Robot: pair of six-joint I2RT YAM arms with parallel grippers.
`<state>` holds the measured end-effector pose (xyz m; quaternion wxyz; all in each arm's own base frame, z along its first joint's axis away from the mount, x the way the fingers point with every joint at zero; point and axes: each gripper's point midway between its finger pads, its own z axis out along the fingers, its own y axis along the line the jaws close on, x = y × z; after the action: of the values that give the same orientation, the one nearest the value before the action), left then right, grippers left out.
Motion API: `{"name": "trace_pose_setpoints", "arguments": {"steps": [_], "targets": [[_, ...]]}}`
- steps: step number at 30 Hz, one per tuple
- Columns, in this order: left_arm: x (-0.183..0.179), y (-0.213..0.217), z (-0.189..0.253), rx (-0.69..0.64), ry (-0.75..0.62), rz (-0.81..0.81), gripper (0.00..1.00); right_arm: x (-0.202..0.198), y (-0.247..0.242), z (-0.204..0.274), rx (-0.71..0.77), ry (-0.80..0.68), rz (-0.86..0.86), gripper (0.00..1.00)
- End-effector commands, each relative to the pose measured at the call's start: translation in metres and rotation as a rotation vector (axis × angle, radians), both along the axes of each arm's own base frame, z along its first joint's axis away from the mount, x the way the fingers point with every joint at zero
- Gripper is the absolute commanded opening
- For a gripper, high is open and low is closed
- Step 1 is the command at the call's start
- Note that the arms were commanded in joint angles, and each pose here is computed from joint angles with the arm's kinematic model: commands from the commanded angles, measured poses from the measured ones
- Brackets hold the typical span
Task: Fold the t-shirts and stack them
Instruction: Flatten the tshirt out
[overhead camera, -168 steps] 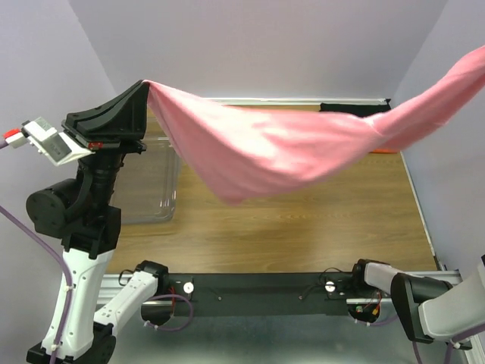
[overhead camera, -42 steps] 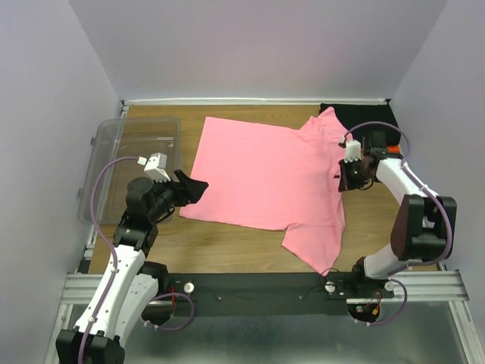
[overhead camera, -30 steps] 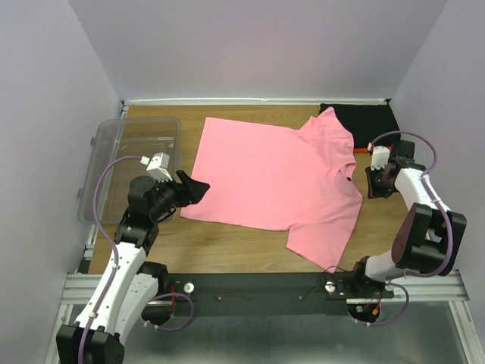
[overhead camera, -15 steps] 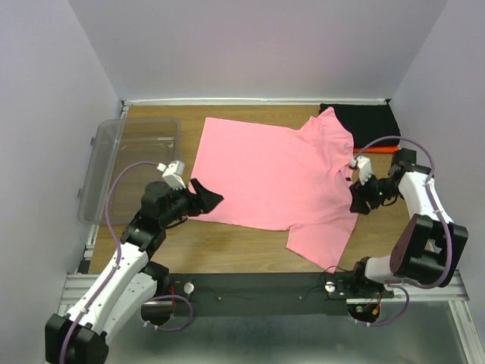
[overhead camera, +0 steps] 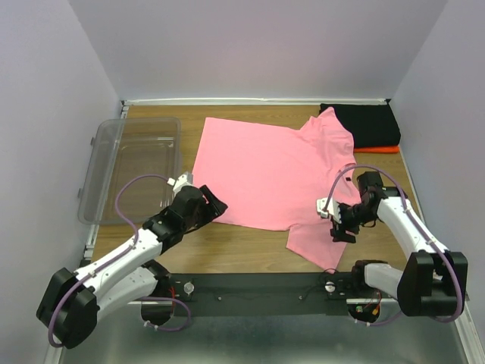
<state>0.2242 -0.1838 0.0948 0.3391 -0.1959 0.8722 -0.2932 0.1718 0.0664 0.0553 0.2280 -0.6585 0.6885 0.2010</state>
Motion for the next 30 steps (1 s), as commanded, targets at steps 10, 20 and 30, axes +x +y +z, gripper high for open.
{"name": "trace_pose_setpoints", "arguments": {"steps": [10, 20, 30], "targets": [[0.022, 0.02, -0.029, 0.154, 0.045, 0.163, 0.7, 0.017, -0.043, -0.031, -0.254, -0.037, 0.064, 0.68], [0.025, 0.015, -0.04, 0.201, 0.062, 0.12, 0.71, 0.007, -0.066, -0.058, -0.379, 0.027, 0.093, 0.16], [0.029, 0.026, -0.027, 0.203, 0.042, 0.191, 0.72, -0.012, -0.092, -0.047, -0.526, 0.01, 0.228, 0.09]]}}
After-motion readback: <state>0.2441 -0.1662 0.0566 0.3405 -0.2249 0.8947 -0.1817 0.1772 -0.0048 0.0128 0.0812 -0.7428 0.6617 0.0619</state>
